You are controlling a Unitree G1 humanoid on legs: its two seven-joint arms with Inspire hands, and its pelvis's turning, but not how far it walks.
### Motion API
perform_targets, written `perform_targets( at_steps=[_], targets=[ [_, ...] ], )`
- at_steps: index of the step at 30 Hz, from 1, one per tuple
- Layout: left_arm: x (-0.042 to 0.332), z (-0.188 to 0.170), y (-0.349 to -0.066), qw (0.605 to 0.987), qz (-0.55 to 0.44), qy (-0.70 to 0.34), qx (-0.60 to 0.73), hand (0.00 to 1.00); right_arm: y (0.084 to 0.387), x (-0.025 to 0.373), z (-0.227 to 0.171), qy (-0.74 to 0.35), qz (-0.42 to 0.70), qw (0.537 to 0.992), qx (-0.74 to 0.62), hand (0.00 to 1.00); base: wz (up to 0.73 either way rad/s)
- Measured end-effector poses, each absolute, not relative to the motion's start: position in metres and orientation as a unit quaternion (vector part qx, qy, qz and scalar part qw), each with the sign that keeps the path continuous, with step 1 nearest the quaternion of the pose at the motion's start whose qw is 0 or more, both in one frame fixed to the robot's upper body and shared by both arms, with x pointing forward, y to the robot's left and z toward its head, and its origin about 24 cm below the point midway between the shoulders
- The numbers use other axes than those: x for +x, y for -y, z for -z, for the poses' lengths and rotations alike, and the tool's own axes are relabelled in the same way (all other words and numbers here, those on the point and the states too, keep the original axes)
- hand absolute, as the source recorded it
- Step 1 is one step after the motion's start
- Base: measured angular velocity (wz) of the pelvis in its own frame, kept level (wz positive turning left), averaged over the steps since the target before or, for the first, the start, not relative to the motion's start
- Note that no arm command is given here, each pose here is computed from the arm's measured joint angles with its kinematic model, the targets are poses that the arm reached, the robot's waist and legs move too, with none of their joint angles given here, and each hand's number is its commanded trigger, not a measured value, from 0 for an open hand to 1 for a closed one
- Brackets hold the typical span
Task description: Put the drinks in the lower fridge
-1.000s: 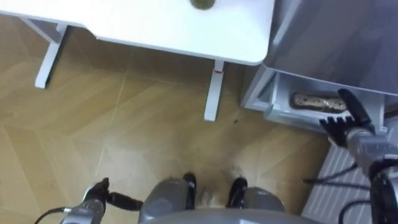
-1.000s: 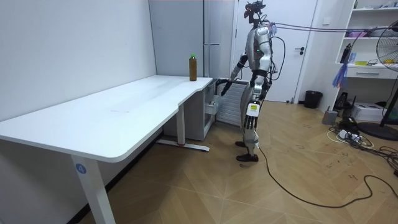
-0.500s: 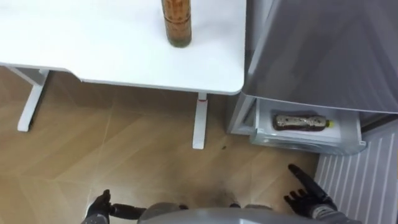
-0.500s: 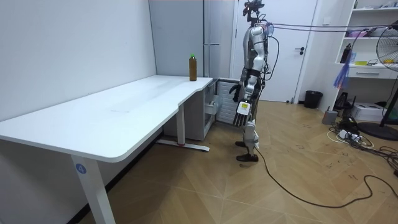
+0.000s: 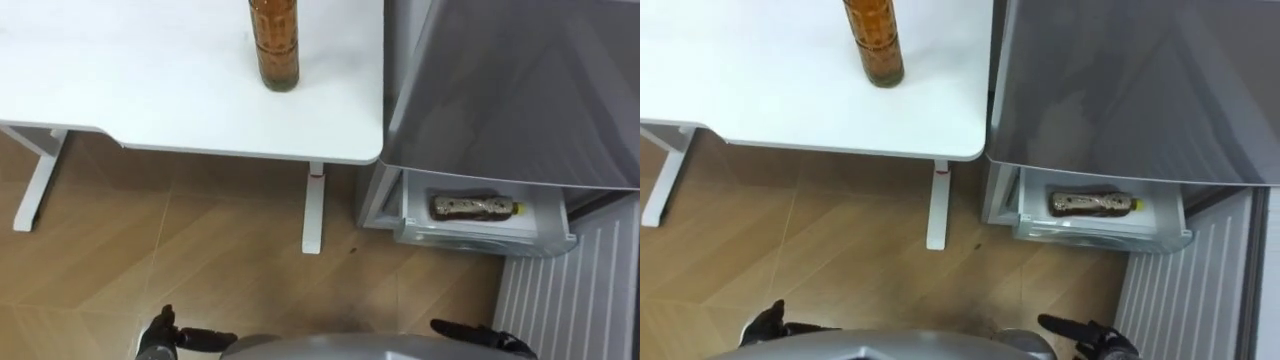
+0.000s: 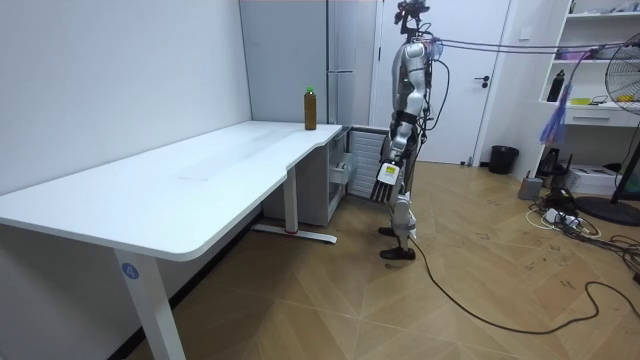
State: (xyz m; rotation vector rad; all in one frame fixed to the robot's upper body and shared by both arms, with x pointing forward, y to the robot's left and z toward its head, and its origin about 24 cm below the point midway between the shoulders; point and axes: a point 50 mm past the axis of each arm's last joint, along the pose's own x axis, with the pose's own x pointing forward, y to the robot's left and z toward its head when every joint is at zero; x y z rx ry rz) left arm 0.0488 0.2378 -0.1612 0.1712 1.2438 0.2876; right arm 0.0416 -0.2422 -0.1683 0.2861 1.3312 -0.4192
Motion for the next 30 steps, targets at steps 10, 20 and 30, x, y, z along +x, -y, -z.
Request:
perform_targets(
  at_steps=[10, 20, 30],
  targets=[
    [0.039, 0.161, -0.246, 0.784, -0.161, -0.595, 0.072, 0.00, 0.240, 0.032, 0.170, -0.635, 0.182, 0.743, 0.107, 0.00, 0.00],
    [0.034, 0.161, -0.246, 0.775, -0.157, -0.607, 0.079, 0.00, 0.238, 0.030, 0.171, -0.639, 0.179, 0.741, 0.107, 0.00, 0.00],
    [0.046, 0.160, -0.247, 0.779, -0.208, -0.587, 0.070, 0.00, 0.239, 0.029, 0.170, -0.638, 0.178, 0.743, 0.094, 0.00, -0.04]
  ],
)
